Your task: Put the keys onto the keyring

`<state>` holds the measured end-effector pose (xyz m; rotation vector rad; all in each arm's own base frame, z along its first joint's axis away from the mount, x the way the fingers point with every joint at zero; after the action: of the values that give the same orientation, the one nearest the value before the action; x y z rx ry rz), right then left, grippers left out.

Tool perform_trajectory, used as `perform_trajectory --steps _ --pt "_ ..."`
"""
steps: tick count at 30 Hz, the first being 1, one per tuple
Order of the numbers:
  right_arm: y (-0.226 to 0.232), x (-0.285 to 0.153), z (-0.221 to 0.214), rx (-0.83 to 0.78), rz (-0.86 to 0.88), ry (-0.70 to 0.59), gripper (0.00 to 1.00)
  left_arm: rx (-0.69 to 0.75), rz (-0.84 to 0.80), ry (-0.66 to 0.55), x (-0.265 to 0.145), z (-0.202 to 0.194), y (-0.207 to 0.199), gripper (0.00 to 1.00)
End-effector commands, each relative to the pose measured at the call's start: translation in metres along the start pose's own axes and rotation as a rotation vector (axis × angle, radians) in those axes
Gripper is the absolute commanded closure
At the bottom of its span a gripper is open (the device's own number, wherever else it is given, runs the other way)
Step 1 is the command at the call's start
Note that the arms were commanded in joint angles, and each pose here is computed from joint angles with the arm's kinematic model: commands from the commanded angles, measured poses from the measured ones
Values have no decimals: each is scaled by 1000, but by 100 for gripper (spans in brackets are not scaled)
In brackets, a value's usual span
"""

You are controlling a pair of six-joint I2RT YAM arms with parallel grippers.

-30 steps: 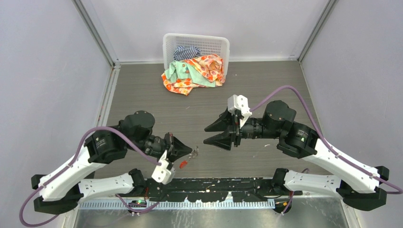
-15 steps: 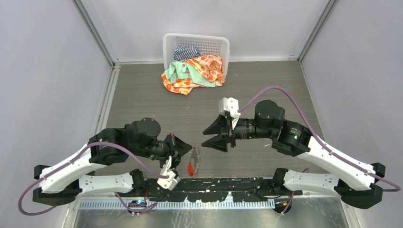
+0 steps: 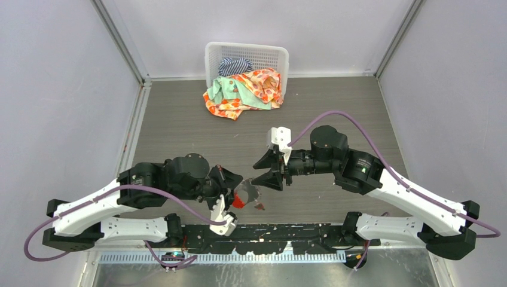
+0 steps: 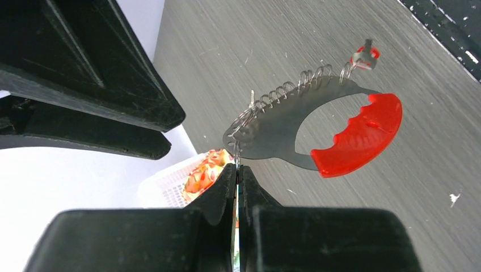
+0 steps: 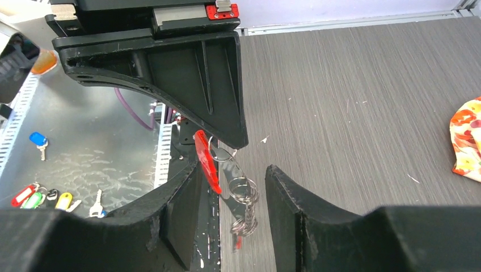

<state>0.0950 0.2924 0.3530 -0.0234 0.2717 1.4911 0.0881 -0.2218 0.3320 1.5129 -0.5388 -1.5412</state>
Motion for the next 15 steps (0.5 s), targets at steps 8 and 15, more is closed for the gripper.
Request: perform_trajectory --steps 8,15 --pt "3 13 12 -65 3 -33 51 -267 137 1 -12 3 23 100" --pt "-20 8 14 51 -183 -46 53 -339 147 -2 -16 3 14 100"
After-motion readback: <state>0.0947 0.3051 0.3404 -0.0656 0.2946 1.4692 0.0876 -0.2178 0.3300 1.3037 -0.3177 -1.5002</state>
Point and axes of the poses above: each gripper's point midway between its finger pads, its own x axis out along the fingers, its own y axis along the line the jaws close on, z = x × y, the point moved 3 cm from there along -x, back along the fingers, and after that the axes turned 7 degrees about x, right-handed, at the moved point
